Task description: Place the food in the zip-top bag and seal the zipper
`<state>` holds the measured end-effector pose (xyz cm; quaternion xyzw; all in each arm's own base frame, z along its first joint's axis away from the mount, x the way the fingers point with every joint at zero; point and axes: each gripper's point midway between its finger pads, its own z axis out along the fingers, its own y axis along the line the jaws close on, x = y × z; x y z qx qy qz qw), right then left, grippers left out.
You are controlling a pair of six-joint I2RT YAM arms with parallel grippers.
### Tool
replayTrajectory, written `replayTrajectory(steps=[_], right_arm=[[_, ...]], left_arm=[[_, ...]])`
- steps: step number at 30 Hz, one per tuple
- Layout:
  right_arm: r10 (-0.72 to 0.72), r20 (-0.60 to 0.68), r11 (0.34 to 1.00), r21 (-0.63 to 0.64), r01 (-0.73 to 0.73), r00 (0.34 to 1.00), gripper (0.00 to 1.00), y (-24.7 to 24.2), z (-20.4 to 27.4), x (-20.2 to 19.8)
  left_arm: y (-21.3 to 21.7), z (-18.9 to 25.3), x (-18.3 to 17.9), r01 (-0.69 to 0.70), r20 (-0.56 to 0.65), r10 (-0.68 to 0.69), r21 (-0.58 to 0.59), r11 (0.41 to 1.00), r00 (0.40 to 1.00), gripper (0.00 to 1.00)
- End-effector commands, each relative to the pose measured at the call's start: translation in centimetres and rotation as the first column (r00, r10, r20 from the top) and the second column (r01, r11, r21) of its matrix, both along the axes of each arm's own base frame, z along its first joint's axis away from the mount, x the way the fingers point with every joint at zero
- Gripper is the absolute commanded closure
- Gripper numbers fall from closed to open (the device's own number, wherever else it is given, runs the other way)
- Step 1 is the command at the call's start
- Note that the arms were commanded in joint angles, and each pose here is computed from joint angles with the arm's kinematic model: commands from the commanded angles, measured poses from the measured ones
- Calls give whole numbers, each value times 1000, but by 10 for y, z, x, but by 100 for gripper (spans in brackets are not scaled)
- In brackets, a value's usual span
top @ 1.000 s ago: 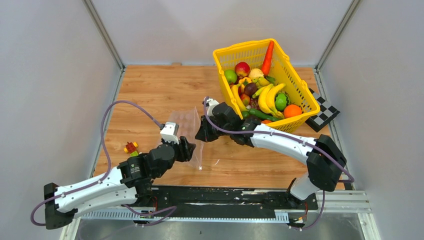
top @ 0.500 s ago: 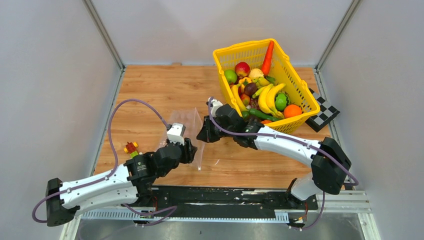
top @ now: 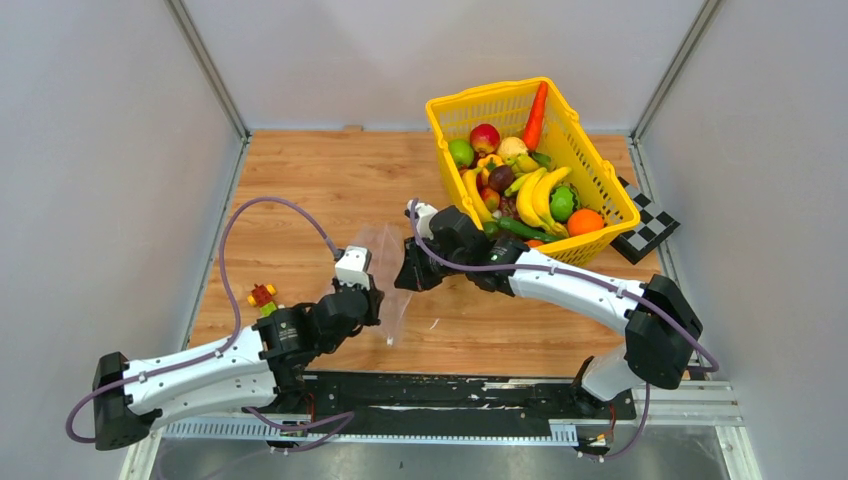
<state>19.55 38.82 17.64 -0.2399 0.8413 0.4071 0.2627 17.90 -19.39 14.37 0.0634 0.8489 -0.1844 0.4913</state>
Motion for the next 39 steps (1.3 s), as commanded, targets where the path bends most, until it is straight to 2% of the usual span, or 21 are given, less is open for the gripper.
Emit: replayTrajectory(steps=[1, 2, 7, 12, 16, 23, 29, 31, 33, 36, 39], right_arm=[[20, 65, 1000, -16, -19, 998, 100, -5, 17, 3], [7, 63, 999, -34, -5, 998, 100, -7, 14, 5], [-149, 74, 987, -57, 153, 986, 99, -16, 10, 25], [-272, 82, 962, -3, 273, 959, 99, -18, 17, 39], [-245, 69, 969, 44, 243, 967, 99, -8, 23, 37], [-234, 111, 971, -15, 237, 966, 96, -15, 17, 43], [-141, 109, 986, -77, 149, 984, 92, -20, 4, 47], [-91, 123, 994, -45, 97, 988, 86, -15, 13, 41], [6, 142, 1000, 21, -9, 990, 75, -7, 33, 27], [76, 189, 991, 94, -95, 979, 55, -5, 68, 14], [86, 229, 990, 91, -109, 970, 46, -17, 87, 7]], left_arm=[[2, 33, 11, -54, 69, 58, -66, 996, 996, 94], [2, 37, 11, -50, 77, 56, -78, 996, 995, 99], [6, 57, 13, -57, 113, 68, -101, 993, 991, 100], [28, 71, 19, -149, 126, 148, -1, 989, 981, 100], [43, 85, 23, -226, 134, 217, 57, 972, 967, 100], [49, 69, 22, -275, 84, 265, 145, 950, 961, 100], [42, 51, 17, -250, 39, 247, 112, 962, 968, 100], [39, 51, 16, -243, 40, 241, 73, 967, 970, 100], [38, 52, 17, -239, 47, 236, 54, 970, 971, 100], [37, 53, 18, -234, 54, 232, 56, 971, 971, 100], [34, 50, 19, -226, 52, 223, 68, 972, 973, 100]])
